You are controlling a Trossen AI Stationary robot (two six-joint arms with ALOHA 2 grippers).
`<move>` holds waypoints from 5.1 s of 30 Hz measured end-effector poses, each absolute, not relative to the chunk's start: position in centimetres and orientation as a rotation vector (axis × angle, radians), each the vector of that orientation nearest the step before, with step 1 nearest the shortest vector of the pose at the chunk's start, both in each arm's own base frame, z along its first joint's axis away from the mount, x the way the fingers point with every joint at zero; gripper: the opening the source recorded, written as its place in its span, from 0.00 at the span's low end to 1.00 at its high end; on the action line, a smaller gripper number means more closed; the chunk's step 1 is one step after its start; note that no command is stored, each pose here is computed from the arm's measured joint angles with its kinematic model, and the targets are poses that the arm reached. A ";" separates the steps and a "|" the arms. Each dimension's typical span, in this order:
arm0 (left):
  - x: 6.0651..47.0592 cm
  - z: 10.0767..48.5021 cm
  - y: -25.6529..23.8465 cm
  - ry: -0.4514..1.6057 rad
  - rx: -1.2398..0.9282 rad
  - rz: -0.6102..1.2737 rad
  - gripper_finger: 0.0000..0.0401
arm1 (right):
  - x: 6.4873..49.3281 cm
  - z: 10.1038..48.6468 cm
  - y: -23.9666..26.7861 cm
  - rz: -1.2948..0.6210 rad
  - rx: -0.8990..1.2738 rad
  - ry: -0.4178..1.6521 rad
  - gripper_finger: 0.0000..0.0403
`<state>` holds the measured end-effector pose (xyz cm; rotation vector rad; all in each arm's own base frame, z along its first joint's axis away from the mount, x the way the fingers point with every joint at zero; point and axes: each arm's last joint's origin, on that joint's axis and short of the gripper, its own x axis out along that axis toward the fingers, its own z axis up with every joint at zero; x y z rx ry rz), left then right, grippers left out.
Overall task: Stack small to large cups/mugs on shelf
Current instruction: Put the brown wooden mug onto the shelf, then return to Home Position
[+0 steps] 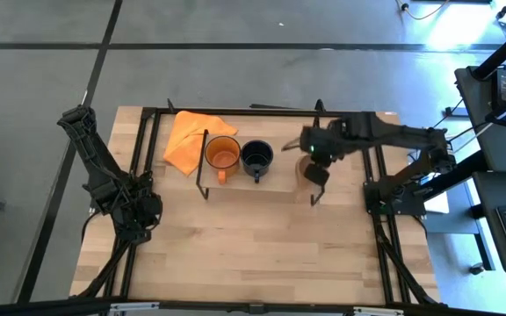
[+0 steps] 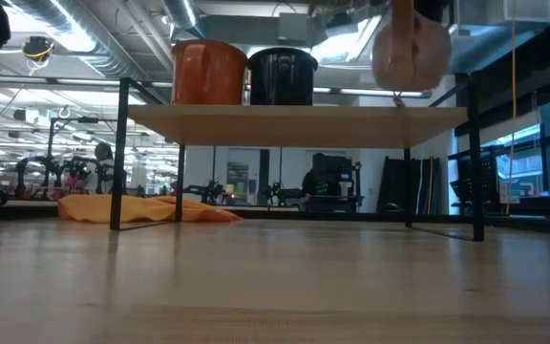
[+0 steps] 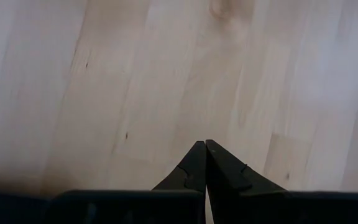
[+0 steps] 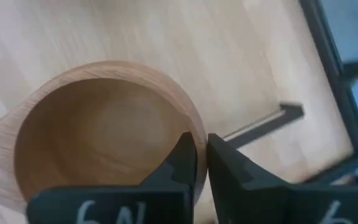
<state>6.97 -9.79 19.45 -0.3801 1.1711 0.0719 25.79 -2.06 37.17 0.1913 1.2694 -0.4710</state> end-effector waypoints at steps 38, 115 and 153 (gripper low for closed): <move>7.6 19.4 -9.1 1.155 -0.412 0.145 0.00 | 30.1 32.9 -11.2 -0.106 0.093 1.294 0.07; 8.7 22.2 -9.9 0.957 -0.496 0.097 0.00 | 25.3 52.6 -7.3 -0.061 0.589 0.458 0.17; -2.7 34.7 3.3 -0.179 -0.302 0.077 0.00 | 11.1 42.1 -0.3 0.388 0.212 0.000 0.17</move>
